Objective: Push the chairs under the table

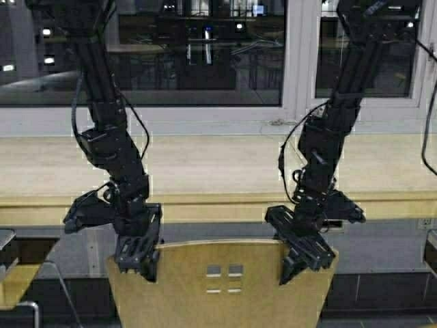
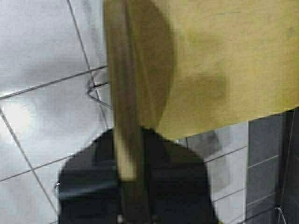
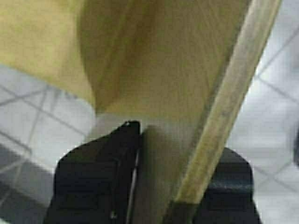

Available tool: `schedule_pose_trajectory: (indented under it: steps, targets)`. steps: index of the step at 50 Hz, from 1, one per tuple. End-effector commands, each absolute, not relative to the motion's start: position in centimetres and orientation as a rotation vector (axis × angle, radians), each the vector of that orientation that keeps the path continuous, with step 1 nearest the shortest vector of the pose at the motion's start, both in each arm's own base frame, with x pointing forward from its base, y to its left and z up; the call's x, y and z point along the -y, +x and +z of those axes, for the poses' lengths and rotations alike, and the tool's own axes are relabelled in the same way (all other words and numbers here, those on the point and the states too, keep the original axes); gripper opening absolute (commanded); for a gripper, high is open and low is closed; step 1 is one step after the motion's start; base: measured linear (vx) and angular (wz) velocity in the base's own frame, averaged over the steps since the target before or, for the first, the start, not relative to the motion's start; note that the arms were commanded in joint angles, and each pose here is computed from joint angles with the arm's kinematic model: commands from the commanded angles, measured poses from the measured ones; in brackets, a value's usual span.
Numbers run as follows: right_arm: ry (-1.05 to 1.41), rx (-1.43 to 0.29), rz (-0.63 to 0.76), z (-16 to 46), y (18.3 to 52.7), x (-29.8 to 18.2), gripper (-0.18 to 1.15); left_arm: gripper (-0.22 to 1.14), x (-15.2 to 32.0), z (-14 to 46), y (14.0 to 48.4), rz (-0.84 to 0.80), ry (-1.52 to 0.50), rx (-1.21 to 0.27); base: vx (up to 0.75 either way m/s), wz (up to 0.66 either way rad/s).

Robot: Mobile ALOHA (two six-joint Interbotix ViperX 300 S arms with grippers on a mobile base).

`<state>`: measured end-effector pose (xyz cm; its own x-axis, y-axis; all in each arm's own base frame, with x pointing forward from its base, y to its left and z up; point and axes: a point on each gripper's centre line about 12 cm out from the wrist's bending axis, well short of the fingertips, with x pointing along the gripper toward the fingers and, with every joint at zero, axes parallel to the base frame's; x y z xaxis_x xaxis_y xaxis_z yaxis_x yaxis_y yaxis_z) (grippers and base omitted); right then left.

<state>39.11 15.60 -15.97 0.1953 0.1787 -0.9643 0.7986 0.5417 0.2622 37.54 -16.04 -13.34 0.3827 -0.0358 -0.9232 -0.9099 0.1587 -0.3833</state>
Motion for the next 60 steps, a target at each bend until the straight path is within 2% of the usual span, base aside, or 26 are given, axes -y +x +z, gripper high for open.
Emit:
schedule_pose_trajectory:
  steps: [1,21,51,60]
  targets:
    - [0.845,-1.34,-0.441,-15.5,39.0,-16.8,0.07,0.15,16.1,-11.0,39.5,0.71,-1.229,-0.961,0.25,-0.05]
    - [0.753,-1.377,-0.418,-16.1,37.0,-16.2,0.07,0.15,16.1,-11.5,39.4,0.707,-1.214,-0.971,0.26,-0.01]
    - [0.743,-1.363,-0.397,-15.4,37.1,-16.6,0.07,0.15,15.7,-10.7,38.4,0.707,-1.195,-0.988,0.2,0.01]
    - [0.725,-1.391,-0.408,-15.7,36.0,-16.4,0.07,0.15,15.5,-10.8,37.4,0.722,-1.187,-1.028,0.13,0.0]
